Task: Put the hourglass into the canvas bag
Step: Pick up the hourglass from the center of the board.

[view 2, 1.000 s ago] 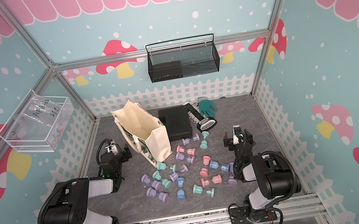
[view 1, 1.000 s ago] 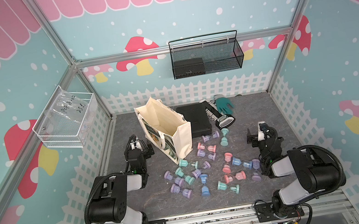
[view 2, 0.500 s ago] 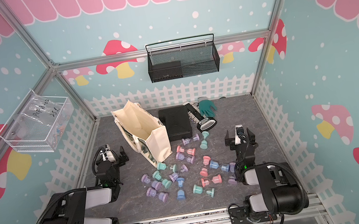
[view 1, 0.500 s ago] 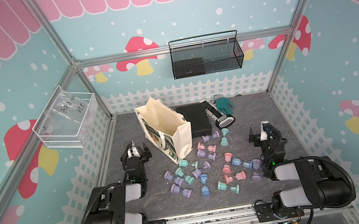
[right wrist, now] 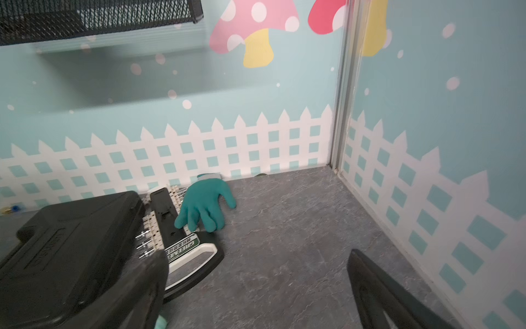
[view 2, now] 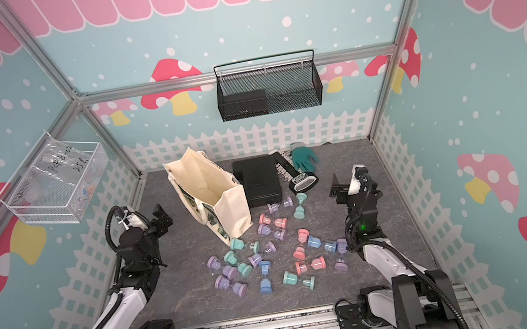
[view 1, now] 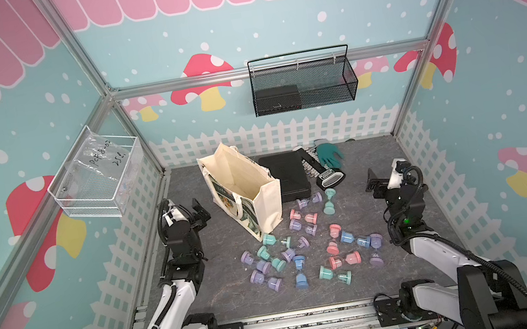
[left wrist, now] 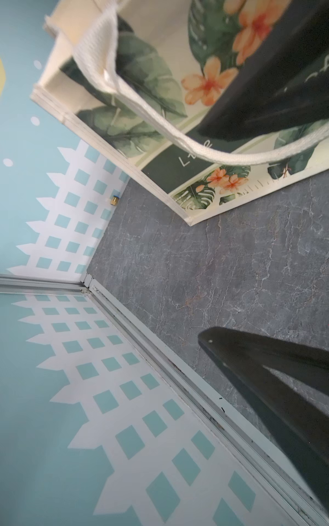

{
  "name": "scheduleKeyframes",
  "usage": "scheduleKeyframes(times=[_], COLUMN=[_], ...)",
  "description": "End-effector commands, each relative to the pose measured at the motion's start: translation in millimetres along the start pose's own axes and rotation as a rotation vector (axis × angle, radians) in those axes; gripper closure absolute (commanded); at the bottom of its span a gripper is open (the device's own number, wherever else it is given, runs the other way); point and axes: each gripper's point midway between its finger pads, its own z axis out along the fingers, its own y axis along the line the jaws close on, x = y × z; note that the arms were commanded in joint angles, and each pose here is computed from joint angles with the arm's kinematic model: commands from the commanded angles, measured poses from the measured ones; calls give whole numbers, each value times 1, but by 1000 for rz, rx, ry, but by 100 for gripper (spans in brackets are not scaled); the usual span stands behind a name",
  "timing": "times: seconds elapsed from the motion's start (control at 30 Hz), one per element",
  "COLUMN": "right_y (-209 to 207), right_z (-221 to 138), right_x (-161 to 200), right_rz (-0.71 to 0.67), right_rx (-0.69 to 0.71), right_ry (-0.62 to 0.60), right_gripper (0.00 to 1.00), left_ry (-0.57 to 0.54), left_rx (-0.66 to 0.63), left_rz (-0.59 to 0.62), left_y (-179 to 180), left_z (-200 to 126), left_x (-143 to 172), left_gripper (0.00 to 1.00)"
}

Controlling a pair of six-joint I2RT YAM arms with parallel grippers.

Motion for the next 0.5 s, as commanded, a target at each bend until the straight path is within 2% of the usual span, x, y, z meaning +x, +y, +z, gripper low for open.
scheduleKeyframes(times=[0.0,0.1,0.17,0.4,0.47], right_y=[5,-6,1,32,50], right_z=[-5,-20,-21,-13,-18], right_x=[29,36,33,40,41], right_rz=[137,287,277,269,269], right_rx=[-37,10,-31,-164,-261], right_ry=[98,84,88,257,280], right_gripper=[0,0,0,1,0], left_ry=[117,118,163,333,384], left_rx=[-2,13,26,4,-3], left_rz=[-114,-198,-221,-317,-334], left_y=[7,7,3,2,1], left_z=[-12,-21,-25,-45,-56], left_x=[25,20,22,44,53], left_gripper=[1,1,1,1,1])
